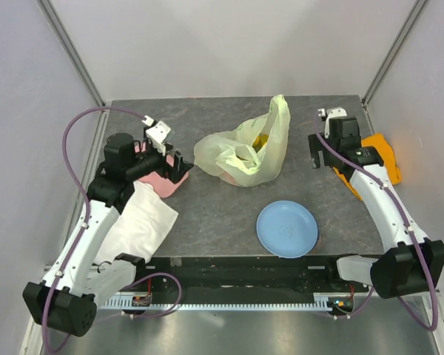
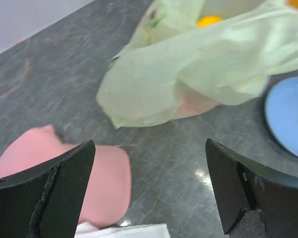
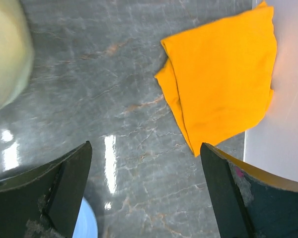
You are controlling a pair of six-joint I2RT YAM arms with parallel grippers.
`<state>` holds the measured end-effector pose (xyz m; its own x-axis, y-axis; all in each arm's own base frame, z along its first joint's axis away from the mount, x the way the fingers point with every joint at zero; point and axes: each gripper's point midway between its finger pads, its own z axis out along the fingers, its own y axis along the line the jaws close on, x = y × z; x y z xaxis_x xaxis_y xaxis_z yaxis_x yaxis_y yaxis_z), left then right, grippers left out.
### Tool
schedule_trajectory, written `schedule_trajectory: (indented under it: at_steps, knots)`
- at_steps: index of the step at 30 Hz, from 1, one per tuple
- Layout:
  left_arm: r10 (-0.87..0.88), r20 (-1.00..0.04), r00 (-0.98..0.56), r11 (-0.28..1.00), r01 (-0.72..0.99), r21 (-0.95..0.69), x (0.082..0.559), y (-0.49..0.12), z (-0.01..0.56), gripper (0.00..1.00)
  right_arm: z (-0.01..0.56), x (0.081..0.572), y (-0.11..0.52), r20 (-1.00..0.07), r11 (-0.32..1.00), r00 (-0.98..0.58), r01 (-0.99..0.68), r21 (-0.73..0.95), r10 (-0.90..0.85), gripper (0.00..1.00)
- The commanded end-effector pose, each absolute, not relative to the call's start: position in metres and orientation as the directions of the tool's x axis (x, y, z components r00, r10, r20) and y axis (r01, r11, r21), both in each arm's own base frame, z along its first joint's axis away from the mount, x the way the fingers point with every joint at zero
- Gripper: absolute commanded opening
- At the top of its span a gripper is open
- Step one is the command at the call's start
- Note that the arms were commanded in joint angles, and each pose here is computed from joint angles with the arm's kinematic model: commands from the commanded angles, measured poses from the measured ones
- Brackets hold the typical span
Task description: Take the fake fruits out of the plastic bag
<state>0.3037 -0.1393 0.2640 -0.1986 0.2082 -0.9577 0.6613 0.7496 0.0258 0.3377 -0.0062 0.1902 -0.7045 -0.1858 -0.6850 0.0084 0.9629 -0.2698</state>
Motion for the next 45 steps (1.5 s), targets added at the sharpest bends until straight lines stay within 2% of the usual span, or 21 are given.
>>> schedule_trajectory:
  at_steps: [1, 2, 4, 6, 7, 8, 10, 17, 19, 21, 30, 35, 38, 43, 44, 45]
  knots:
    - [0.267, -0.963, -0.044, 0.596, 0.793, 0.129, 0.278, -0.178, 0.320, 0.99, 0.296, 0.342, 0.014, -0.827, 0.977, -0.524, -0.060, -0.204, -0.205, 0.98]
    - [0.271, -0.962, 0.019, 0.550, 0.817, 0.171, 0.271, -0.190, 0.343, 0.99, 0.306, 0.338, 0.035, -0.837, 0.973, -0.500, -0.172, -0.155, -0.221, 0.98]
    - [0.291, -0.957, 0.004, 0.509, 0.846, 0.159, 0.269, -0.202, 0.345, 0.99, 0.344, 0.335, 0.056, -0.887, 0.949, -0.395, -0.286, -0.130, -0.241, 0.98]
    - [0.316, -0.948, 0.051, 0.465, 0.862, 0.201, 0.266, -0.217, 0.360, 0.99, 0.368, 0.332, 0.080, -0.918, 0.918, -0.332, -0.389, -0.078, -0.219, 0.98]
    - [0.372, -0.928, -0.001, 0.458, 0.870, 0.183, 0.270, -0.220, 0.343, 0.99, 0.386, 0.337, 0.087, -0.934, 0.918, -0.308, -0.394, -0.047, -0.180, 0.98]
    - [0.398, -0.916, 0.049, 0.421, 0.878, 0.230, 0.270, -0.229, 0.353, 0.99, 0.394, 0.341, 0.090, -0.940, 0.921, -0.305, -0.389, -0.026, -0.155, 0.98]
    - [0.460, -0.887, 0.029, 0.401, 0.885, 0.237, 0.280, -0.237, 0.339, 0.99, 0.405, 0.355, 0.095, -0.945, 0.927, -0.306, -0.374, 0.008, -0.116, 0.98]
    - [0.540, -0.831, 0.135, 0.307, 0.888, 0.343, 0.301, -0.268, 0.333, 0.99, 0.408, 0.391, 0.113, -0.953, 0.920, -0.297, -0.387, 0.066, -0.056, 0.98]
    - [0.553, -0.816, 0.166, 0.294, 0.878, 0.378, 0.307, -0.273, 0.335, 0.96, 0.408, 0.398, 0.124, -0.951, 0.908, -0.308, -0.409, 0.096, -0.038, 0.98]
    - [0.555, -0.817, 0.158, 0.284, 0.887, 0.364, 0.313, -0.281, 0.331, 0.95, 0.404, 0.400, 0.130, -0.945, 0.903, -0.326, -0.414, 0.118, -0.026, 0.98]
    - [0.427, -0.868, 0.252, 0.111, 0.939, 0.327, 0.258, -0.309, 0.359, 0.92, 0.385, 0.396, 0.153, -0.923, 0.874, -0.385, -0.447, 0.193, 0.007, 0.98]
    - [0.500, -0.786, 0.363, 0.015, 0.904, 0.427, 0.246, -0.321, 0.331, 0.92, 0.381, 0.401, 0.158, -0.921, 0.875, -0.390, -0.445, 0.189, 0.001, 0.98]
    - [0.534, -0.747, 0.397, -0.033, 0.892, 0.451, 0.246, -0.328, 0.313, 0.86, 0.374, 0.407, 0.155, -0.916, 0.891, -0.402, -0.415, 0.184, 0.002, 0.98]
    - [0.611, -0.655, 0.443, -0.102, 0.865, 0.491, 0.252, -0.328, 0.278, 0.70, 0.353, 0.415, 0.142, -0.896, 0.930, -0.444, -0.324, 0.176, 0.015, 0.97]
    - [0.627, -0.640, 0.444, -0.109, 0.864, 0.492, 0.254, -0.327, 0.272, 0.65, 0.350, 0.415, 0.141, -0.893, 0.930, -0.450, -0.320, 0.179, 0.017, 0.97]
    - [0.653, -0.610, 0.450, -0.114, 0.854, 0.507, 0.260, -0.324, 0.265, 0.51, 0.346, 0.416, 0.142, -0.889, 0.930, -0.458, -0.319, 0.183, 0.018, 0.95]
